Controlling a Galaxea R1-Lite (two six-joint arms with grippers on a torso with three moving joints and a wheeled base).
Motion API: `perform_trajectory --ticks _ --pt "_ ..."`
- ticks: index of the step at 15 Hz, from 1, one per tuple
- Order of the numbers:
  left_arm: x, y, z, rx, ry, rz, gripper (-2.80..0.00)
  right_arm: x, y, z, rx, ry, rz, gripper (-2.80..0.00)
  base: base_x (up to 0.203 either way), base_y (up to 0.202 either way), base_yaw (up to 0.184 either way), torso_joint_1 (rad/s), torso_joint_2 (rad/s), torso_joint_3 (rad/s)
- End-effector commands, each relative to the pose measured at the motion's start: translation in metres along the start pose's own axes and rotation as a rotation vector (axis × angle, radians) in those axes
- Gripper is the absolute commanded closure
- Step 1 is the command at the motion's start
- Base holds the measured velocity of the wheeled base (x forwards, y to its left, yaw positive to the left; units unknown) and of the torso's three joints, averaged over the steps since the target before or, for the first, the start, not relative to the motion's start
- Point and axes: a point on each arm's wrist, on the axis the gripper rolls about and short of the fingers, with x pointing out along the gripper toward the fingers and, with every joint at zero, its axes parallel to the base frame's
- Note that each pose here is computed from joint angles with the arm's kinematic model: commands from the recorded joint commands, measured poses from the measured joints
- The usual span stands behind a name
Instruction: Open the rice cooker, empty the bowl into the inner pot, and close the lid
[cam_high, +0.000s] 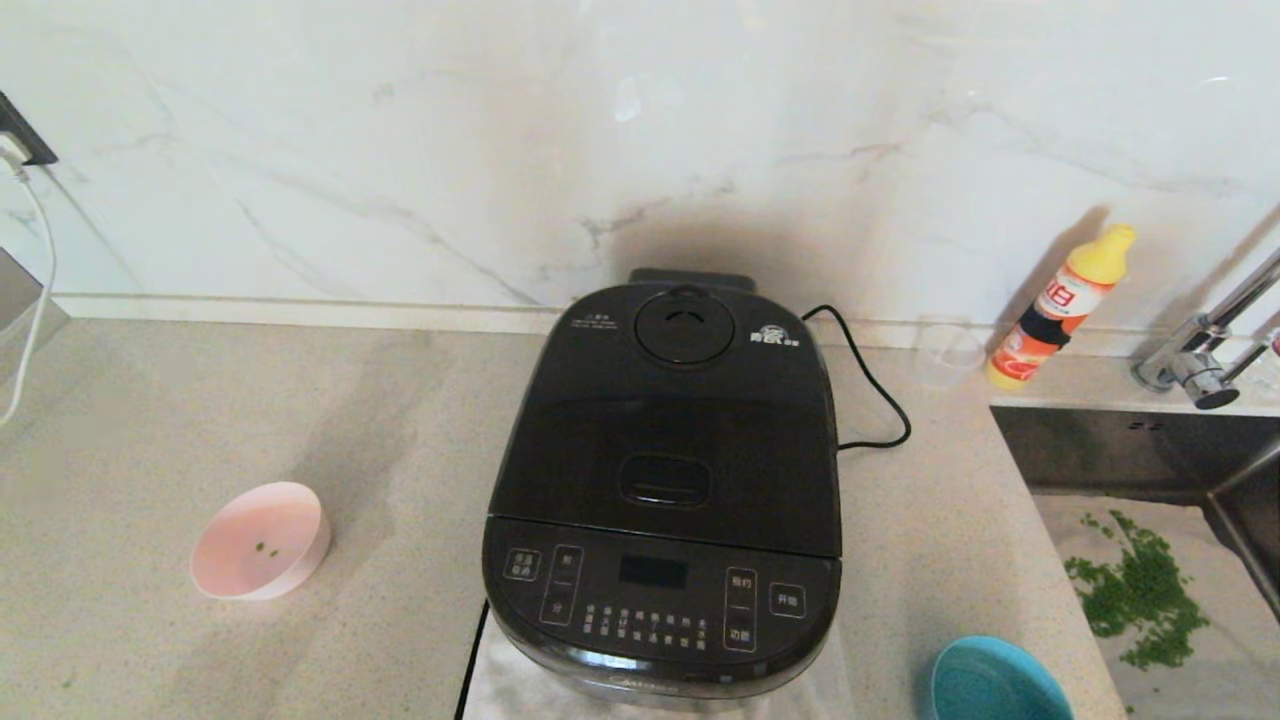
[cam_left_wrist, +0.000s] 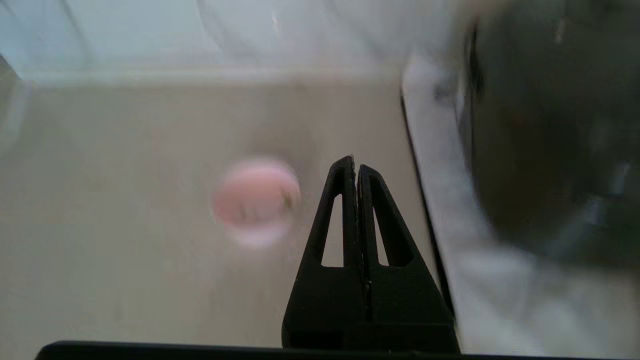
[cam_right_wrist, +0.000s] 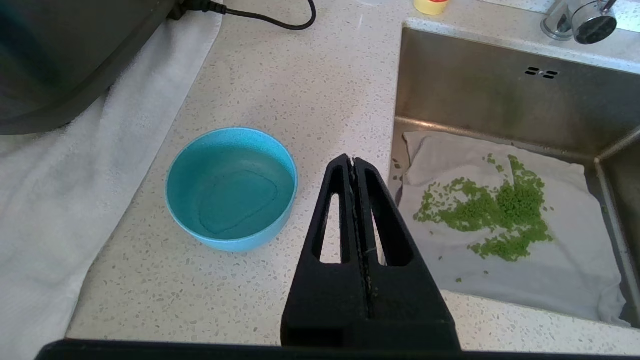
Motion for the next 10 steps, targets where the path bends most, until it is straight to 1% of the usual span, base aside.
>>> perform_trajectory --ticks 1,3,5,7,10 --pt "-0.004 -0.004 -0.049 0.016 0.074 -0.011 0.00 0.000 0.000 0.000 -0.001 0.000 0.001 0.00 0.000 0.000 0.000 0.000 0.00 0.000" --pt "-0.005 -0.004 -0.063 0.008 0.180 0.016 0.00 0.000 0.000 0.000 0.000 0.001 0.001 0.00 0.000 0.000 0.000 0.000 0.00 0.000" --pt "-0.005 -0.004 -0.063 0.002 0.190 0.021 0.00 0.000 0.000 0.000 -0.001 0.001 0.001 0.00 0.000 0.000 0.000 0.000 0.00 0.000" --pt "-0.005 -0.004 -0.063 0.001 0.174 0.026 0.00 0.000 0.000 0.000 -0.017 0.003 0.004 0.00 0.000 0.000 0.000 0.000 0.00 0.000" --pt "-0.005 -0.004 -0.063 -0.003 0.173 0.026 0.00 0.000 0.000 0.000 -0.018 0.001 0.007 0.00 0.000 0.000 0.000 0.000 0.00 0.000"
